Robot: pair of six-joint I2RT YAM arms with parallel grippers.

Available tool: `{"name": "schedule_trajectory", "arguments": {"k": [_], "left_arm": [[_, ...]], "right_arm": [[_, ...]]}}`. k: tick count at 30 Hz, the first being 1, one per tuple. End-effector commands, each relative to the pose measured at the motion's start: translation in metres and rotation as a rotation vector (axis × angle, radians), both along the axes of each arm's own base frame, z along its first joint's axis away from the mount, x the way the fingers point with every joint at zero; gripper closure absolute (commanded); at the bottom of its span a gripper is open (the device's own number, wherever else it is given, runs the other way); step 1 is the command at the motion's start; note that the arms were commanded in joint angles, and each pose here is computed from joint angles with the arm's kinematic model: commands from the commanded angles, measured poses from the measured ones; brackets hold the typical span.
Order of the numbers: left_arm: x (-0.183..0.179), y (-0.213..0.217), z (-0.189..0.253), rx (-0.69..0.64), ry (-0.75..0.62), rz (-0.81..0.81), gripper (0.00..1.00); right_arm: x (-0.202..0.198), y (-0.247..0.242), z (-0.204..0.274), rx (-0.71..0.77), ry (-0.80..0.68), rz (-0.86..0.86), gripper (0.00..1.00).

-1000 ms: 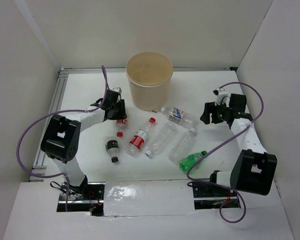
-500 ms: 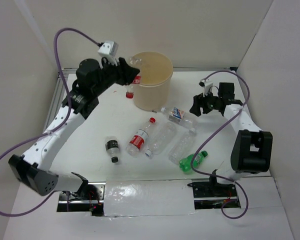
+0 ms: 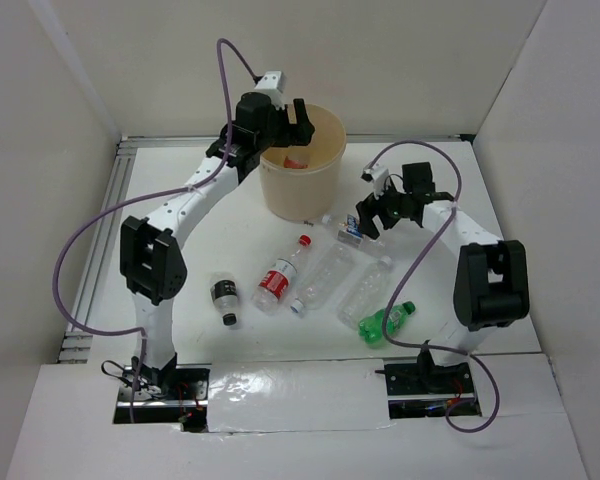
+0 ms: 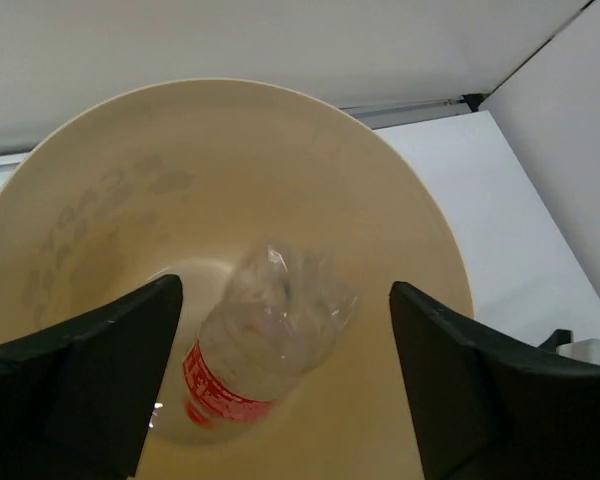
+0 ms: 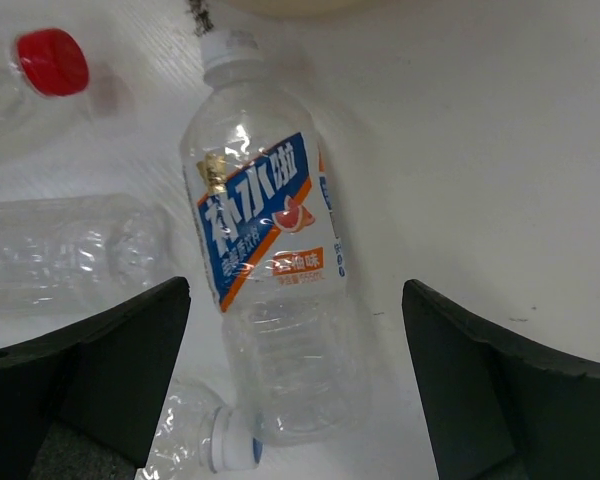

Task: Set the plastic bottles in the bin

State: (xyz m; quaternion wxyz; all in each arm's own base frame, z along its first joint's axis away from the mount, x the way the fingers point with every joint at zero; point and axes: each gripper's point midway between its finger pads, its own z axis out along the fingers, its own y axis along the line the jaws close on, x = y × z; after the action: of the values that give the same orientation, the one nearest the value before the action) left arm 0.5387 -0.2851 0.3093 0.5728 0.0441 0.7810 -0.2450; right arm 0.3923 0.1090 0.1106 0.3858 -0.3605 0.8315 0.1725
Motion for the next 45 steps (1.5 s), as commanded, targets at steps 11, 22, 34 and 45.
{"name": "schedule_trajectory", "arguments": {"k": [11,22,34,45], "left_arm": [[-0.085,0.037,0.103,0.012,-0.171,0.030,0.00],[-0.263,0.137,-0.118,0.038,0.453,0.270,0.00],[-0.306,0.150,-0.218,0.151,0.738,0.355,0.00],[-0.316,0.154,-0.266,0.216,0.814,0.420,0.00]], "right_arm": [[0.020,0.019,-0.047,-0.125,-0.017,0.079,0.10],[-0.012,0.003,-0.009,-0.056,-0.005,0.096,0.88],[-0.016,0.003,0.212,0.131,-0.526,0.151,0.87],[0.066,0.121,0.295,0.335,-0.681,0.317,0.80]]}}
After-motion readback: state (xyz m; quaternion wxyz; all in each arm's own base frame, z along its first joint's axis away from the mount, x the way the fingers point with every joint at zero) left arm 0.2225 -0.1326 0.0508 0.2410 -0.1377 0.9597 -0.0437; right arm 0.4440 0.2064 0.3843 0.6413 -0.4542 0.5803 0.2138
